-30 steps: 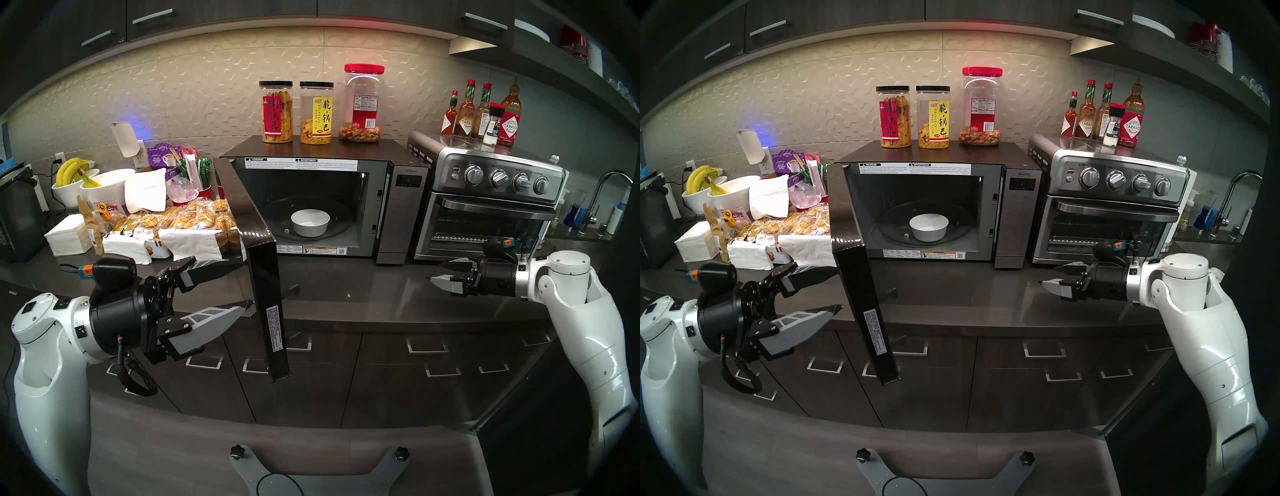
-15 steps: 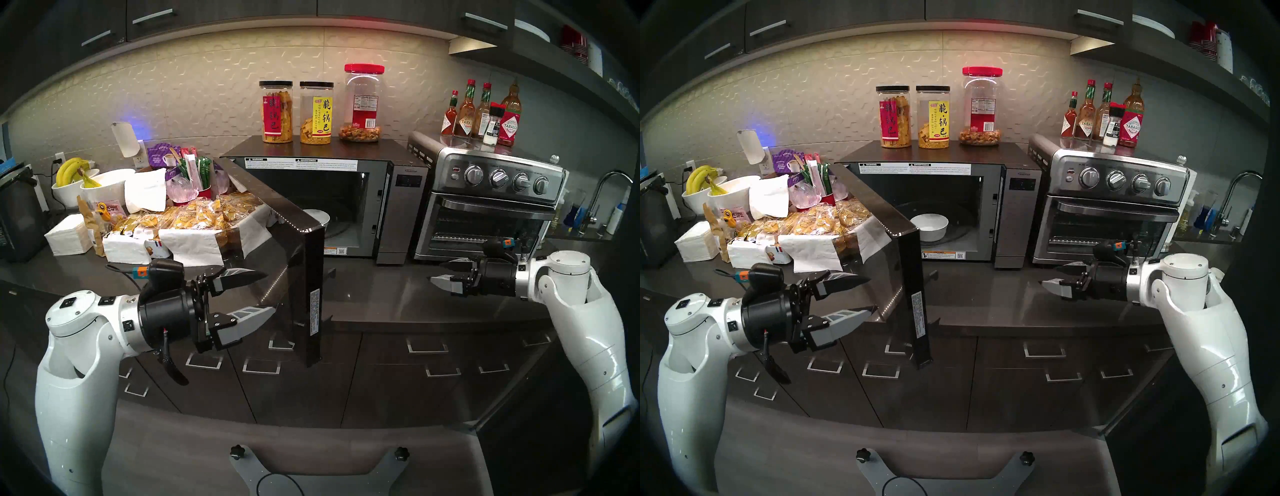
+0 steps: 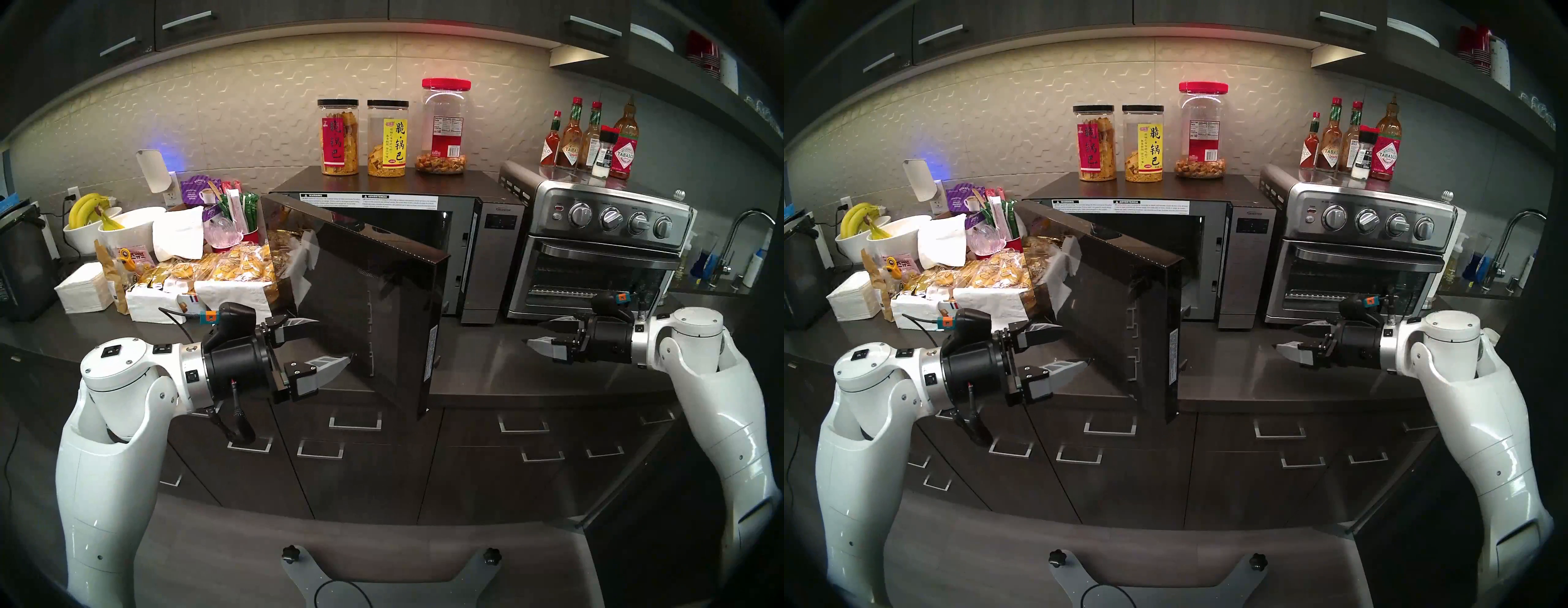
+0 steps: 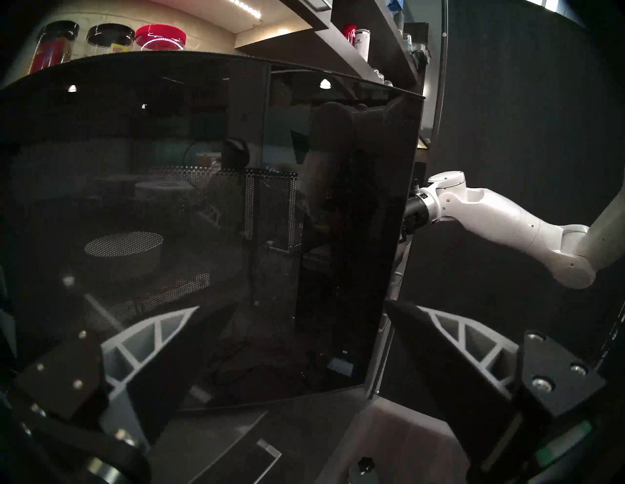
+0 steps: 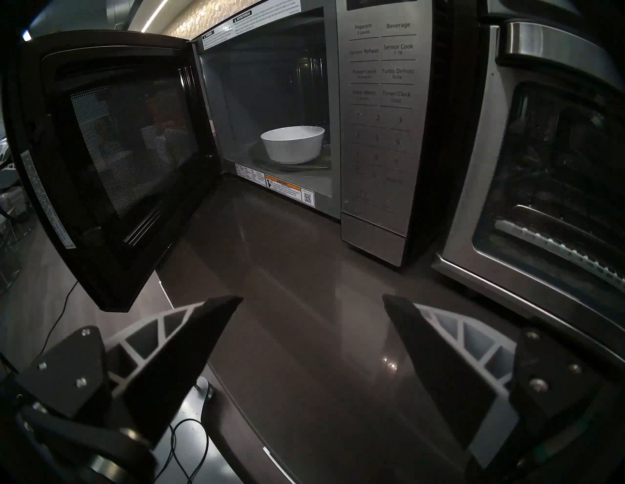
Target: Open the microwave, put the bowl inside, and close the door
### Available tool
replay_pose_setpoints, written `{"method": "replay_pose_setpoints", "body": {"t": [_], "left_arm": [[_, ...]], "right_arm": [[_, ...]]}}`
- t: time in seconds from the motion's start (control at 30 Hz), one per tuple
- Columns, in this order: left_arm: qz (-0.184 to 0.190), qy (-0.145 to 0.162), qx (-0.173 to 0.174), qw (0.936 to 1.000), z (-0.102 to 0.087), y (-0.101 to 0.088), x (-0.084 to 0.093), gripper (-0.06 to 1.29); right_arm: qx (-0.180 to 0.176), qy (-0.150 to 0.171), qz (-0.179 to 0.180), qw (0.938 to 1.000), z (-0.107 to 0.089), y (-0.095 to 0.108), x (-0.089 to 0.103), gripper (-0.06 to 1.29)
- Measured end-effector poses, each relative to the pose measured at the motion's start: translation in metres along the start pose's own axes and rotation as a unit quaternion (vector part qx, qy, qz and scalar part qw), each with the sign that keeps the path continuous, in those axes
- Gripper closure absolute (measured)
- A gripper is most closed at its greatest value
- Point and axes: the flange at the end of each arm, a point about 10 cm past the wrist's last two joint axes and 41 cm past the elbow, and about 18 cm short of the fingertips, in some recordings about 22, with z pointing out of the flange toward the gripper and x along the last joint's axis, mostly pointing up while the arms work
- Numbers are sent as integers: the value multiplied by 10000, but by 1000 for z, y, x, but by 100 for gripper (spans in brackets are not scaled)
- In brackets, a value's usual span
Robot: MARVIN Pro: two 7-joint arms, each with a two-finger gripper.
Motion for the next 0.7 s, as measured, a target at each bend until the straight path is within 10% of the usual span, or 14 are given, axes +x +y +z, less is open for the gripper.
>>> {"method": "replay_pose_setpoints", "body": {"t": [0.7], "left_arm": [[279,-317,810,9958,66,-18,7,0]], "right_arm": [[0,0,-1,10000,0,0,0,2]]}}
